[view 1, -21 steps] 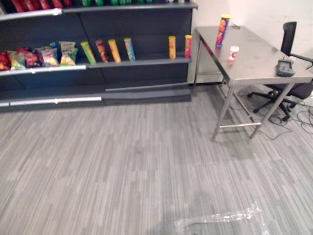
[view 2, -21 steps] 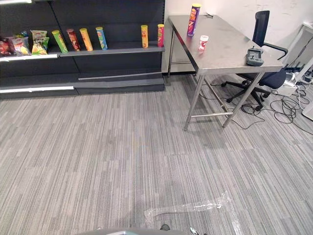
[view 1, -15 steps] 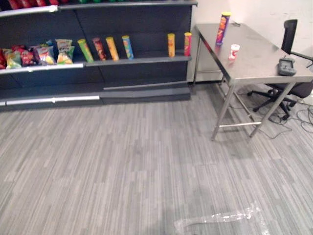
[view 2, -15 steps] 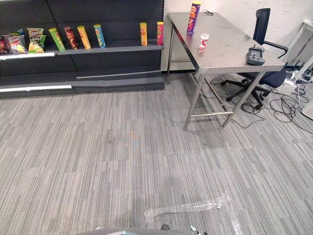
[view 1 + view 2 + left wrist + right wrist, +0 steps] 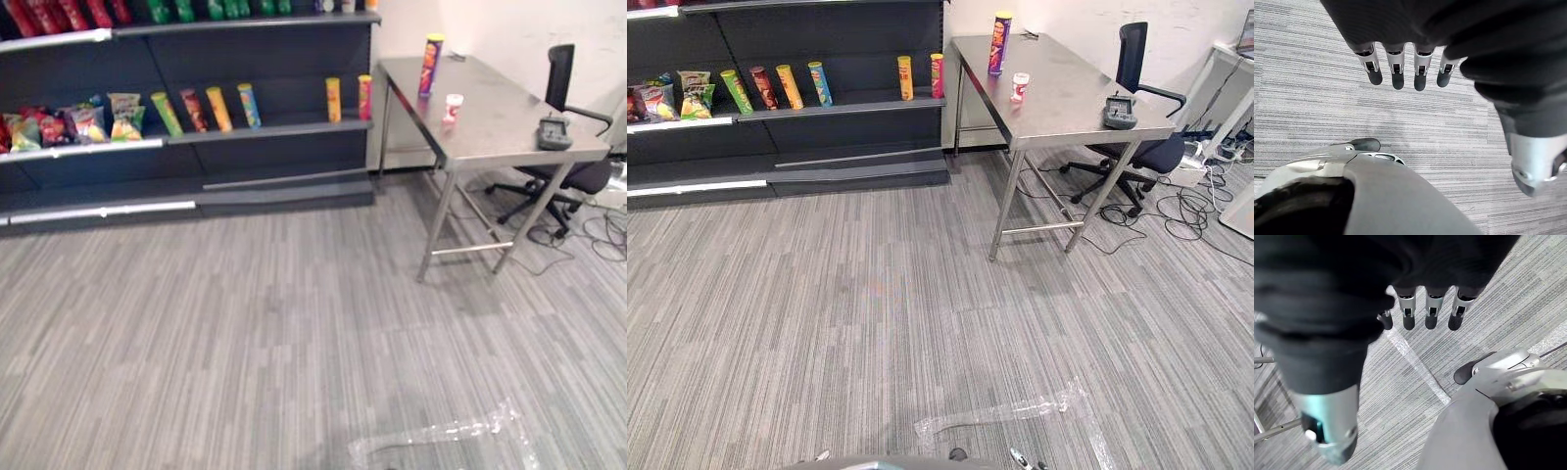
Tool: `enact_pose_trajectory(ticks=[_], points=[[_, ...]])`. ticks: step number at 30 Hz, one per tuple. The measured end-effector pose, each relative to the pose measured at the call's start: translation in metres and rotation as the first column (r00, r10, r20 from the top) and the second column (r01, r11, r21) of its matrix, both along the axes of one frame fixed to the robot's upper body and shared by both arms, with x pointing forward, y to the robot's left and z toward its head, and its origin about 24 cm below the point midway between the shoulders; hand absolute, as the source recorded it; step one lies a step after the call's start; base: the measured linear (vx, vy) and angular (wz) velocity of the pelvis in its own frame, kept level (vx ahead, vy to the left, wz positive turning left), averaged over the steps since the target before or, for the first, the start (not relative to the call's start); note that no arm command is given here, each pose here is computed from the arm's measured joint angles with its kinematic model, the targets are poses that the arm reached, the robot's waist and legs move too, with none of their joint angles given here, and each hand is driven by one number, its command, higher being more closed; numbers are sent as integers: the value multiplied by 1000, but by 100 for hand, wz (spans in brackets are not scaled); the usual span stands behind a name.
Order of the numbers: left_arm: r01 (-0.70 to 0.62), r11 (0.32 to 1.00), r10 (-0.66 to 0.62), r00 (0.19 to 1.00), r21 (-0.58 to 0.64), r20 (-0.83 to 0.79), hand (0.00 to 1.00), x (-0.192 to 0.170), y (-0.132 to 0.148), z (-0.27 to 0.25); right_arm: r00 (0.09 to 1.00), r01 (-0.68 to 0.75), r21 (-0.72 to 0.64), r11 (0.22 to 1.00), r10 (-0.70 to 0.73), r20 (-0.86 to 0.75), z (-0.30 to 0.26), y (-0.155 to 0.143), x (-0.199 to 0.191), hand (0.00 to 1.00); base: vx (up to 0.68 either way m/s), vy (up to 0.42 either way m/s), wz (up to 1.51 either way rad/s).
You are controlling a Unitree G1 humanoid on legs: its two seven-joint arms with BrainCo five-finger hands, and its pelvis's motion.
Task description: Put the gum and the chips on the shelf.
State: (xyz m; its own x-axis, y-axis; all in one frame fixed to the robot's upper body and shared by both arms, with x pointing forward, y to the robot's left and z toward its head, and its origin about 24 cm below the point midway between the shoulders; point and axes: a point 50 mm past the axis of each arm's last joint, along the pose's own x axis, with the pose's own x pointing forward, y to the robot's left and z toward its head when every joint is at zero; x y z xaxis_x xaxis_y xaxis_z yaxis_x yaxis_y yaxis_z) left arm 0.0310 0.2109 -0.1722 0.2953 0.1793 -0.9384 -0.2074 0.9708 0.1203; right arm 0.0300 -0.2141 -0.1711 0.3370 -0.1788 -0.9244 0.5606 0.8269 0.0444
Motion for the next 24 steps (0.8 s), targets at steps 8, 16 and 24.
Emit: enact_pose_trajectory(ticks=[8,16,24], points=[[-1,1000,1,1000,2,2,0,1,0,0,1000,10,-9,1000,-10,-6,0,0,0,0,53,-8,1],[5,1000,-5,1000,22,8,0,6,1,0,1000,13,-29,999,-13,-5,0,-1,7,0,8,-16,1],[-146,989,145,986,6,88,0,25,5,4,996,83,-31,996,-81,44,3,-7,20,0,-84,-64,1]])
